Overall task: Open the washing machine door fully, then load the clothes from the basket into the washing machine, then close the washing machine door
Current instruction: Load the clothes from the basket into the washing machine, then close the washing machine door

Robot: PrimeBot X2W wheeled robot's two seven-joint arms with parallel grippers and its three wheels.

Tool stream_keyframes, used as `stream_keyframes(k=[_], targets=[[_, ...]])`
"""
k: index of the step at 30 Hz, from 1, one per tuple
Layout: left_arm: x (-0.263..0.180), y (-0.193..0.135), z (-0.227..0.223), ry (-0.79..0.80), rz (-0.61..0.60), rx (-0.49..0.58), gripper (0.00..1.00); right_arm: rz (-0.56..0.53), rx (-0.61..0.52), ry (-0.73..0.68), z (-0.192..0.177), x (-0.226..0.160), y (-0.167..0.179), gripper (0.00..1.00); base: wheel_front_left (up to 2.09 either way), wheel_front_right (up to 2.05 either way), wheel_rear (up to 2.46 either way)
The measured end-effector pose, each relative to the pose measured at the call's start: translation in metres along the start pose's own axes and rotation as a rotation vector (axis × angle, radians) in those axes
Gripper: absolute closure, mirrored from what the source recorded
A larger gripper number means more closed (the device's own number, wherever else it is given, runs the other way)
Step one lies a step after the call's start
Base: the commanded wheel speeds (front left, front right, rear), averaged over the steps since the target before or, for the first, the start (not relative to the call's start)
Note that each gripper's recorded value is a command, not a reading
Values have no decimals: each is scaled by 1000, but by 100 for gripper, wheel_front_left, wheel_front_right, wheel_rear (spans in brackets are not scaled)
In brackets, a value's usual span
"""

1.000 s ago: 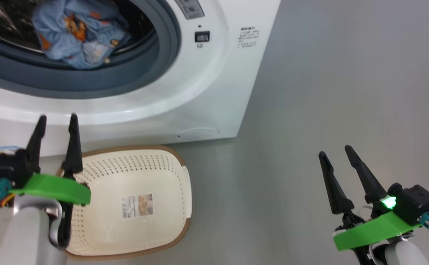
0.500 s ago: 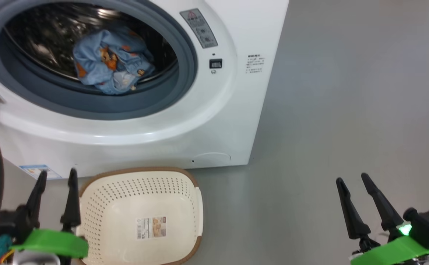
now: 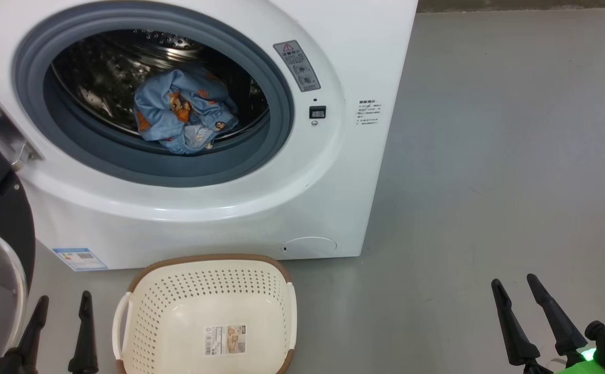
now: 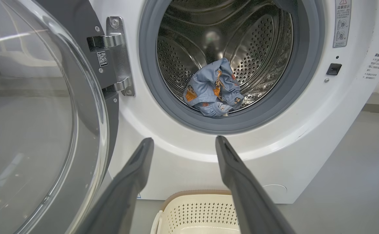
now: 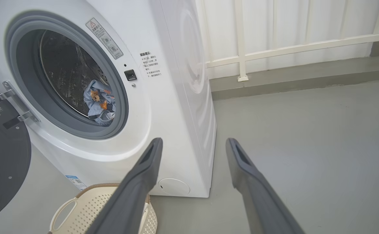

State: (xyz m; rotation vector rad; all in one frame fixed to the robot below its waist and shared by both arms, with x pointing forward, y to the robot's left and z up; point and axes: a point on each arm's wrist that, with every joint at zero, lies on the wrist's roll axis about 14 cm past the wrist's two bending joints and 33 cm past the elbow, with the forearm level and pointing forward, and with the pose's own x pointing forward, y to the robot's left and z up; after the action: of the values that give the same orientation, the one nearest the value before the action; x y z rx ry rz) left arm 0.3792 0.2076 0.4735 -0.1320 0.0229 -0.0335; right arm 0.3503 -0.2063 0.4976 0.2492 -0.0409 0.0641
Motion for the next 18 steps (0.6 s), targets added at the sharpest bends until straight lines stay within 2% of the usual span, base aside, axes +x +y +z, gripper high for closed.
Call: stream_keyframes(k=[18], targets=[[-2, 3, 1, -4, 5, -4, 0, -3, 2, 6, -2, 0, -1, 0, -7, 7, 0]])
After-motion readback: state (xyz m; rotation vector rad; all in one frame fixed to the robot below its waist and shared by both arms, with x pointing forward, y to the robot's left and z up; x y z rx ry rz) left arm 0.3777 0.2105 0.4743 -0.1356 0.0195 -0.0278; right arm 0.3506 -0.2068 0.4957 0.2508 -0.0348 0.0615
